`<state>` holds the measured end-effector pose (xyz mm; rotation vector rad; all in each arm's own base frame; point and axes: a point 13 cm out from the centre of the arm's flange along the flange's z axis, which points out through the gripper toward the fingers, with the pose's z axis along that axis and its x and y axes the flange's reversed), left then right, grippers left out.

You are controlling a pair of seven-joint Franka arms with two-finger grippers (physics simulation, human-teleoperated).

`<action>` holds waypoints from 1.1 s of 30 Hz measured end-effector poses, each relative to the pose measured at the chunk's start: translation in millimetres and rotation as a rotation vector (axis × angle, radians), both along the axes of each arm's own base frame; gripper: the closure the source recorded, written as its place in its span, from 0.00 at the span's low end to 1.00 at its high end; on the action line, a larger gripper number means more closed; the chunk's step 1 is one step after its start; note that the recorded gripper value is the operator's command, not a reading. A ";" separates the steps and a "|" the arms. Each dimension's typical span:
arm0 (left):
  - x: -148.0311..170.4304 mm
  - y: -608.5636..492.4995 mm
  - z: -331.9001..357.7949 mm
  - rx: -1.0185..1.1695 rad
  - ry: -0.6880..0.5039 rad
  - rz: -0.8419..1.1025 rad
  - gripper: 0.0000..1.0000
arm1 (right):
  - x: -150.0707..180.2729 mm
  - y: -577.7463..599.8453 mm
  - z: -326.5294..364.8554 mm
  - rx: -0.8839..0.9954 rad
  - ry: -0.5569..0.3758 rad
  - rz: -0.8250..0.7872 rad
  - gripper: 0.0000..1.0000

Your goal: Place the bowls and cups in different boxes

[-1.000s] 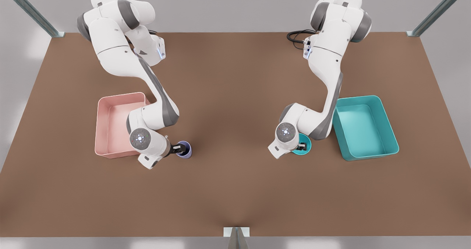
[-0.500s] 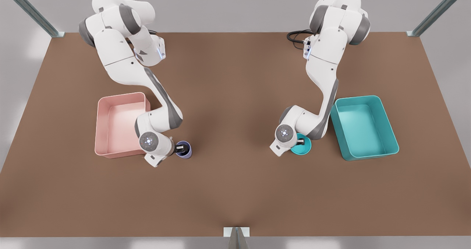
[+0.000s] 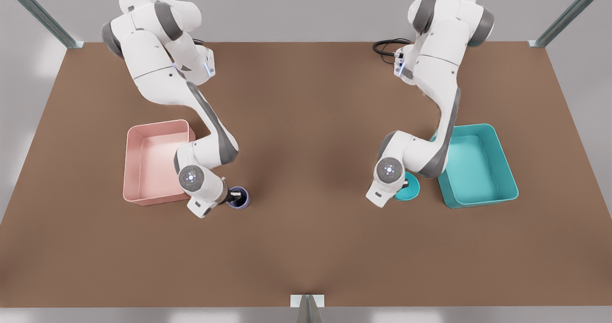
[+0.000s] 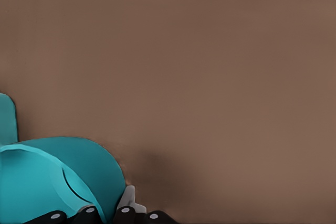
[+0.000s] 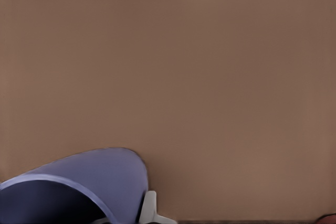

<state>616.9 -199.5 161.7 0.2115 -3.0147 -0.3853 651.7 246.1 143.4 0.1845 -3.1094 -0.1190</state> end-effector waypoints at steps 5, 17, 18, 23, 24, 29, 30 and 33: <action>-8.7 199.2 56.2 -0.018 0.100 0.305 0.79 | 18.2 -84.9 126.4 -0.017 -0.072 -0.081 0.79; -104.4 284.2 -61.7 -0.063 0.249 0.313 0.79 | -94.7 -260.6 86.2 -0.075 0.166 -0.103 0.79; -103.2 286.9 -66.0 -0.068 0.242 0.309 0.79 | -104.8 -264.8 70.0 -0.073 0.177 -0.096 0.79; -100.2 302.7 -88.4 -0.092 0.224 0.303 0.10 | -110.5 -270.7 9.1 -0.053 0.143 -0.051 0.79; -95.4 302.5 -82.1 -0.098 0.208 0.296 0.00 | -106.7 -270.7 1.8 -0.049 0.128 -0.042 0.79; 10.5 267.8 119.3 -0.195 -0.022 0.249 0.00 | -97.1 -272.7 -27.1 -0.029 0.094 -0.011 0.79; 21.8 237.7 168.7 -0.223 -0.052 0.202 0.00 | -96.8 -272.2 -32.8 -0.026 0.094 -0.005 0.52; 4.7 143.1 279.0 -0.263 -0.089 0.029 0.00 | -96.2 -279.1 -47.5 -0.044 0.098 0.002 0.00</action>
